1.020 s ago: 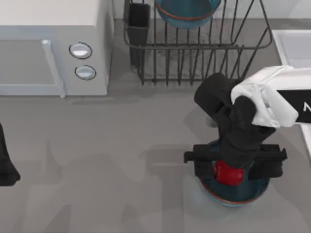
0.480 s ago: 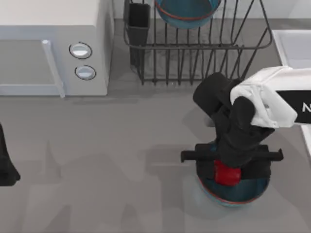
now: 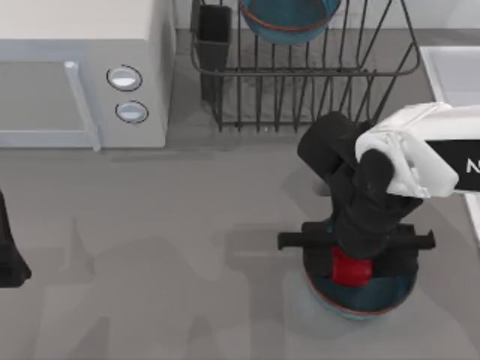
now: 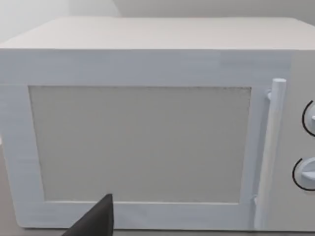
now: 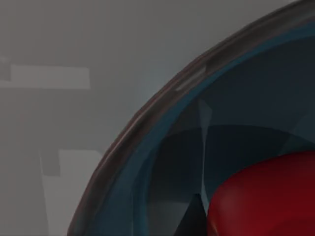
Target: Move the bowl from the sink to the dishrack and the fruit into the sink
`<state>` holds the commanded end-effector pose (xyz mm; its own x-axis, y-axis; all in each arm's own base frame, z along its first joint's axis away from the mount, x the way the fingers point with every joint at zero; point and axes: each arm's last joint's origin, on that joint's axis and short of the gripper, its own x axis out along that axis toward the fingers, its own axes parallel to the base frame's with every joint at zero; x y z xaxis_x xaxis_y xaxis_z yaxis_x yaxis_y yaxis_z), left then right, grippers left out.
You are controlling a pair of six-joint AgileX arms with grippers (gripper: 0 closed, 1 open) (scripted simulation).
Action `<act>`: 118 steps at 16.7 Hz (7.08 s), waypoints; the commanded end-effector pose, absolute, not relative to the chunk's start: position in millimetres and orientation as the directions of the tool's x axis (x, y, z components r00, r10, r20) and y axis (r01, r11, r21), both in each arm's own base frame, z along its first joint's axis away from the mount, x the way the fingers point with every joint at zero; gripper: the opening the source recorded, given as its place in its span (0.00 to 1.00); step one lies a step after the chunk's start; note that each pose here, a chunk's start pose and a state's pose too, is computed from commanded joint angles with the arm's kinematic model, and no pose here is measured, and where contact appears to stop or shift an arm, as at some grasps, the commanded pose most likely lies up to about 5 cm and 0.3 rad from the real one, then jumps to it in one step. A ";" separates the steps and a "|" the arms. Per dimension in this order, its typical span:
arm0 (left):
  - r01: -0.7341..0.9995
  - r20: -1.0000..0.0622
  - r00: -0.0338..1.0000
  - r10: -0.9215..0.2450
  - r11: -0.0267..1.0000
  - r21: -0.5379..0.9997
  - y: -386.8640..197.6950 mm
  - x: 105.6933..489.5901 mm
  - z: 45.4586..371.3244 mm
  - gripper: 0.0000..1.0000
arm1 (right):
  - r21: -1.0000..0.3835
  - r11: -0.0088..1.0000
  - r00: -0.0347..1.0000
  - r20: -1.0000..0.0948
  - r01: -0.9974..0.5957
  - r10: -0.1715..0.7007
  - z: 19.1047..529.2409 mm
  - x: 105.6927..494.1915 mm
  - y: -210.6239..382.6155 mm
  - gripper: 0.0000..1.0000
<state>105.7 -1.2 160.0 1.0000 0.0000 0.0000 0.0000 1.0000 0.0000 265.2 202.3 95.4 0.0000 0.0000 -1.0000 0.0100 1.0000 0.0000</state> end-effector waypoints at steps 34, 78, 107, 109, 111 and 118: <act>0.000 0.000 1.000 0.000 1.000 0.000 -1.2 105.7 160.0 1.00 | 0.376 0.925 0.461 -0.831 0.053 0.311 190.6 348.4 90.3 0.00; 0.000 0.000 1.000 0.000 1.000 0.000 -1.2 105.7 160.0 1.00 | 0.000 1.000 1.000 0.000 0.010 -0.010 59.0 267.2 -136.4 0.00; 0.000 0.000 1.000 0.000 1.000 0.000 -1.2 105.7 160.0 1.00 | -0.002 1.000 1.000 -0.003 0.015 -0.015 91.3 269.6 -123.2 1.00; 0.000 0.000 1.000 0.000 1.000 0.000 -1.2 105.7 160.0 1.00 | -0.005 1.000 1.000 -0.001 0.013 -0.013 113.5 266.7 -111.6 1.00; 0.000 0.000 1.000 0.000 1.000 0.000 -1.2 105.7 160.0 1.00 | -0.007 1.000 1.000 0.001 0.011 -0.011 138.1 258.2 -96.3 1.00; 0.000 0.000 1.000 0.000 1.000 0.000 -1.2 105.7 160.0 1.00 | 0.003 1.000 1.000 0.011 0.009 -0.009 193.4 181.1 -35.9 1.00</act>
<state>105.7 -1.2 160.0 1.0000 0.0000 0.0000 0.0000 1.0000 0.0000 181.1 -35.9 193.4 0.9999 -0.0088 0.0113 0.0087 1.0000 0.0025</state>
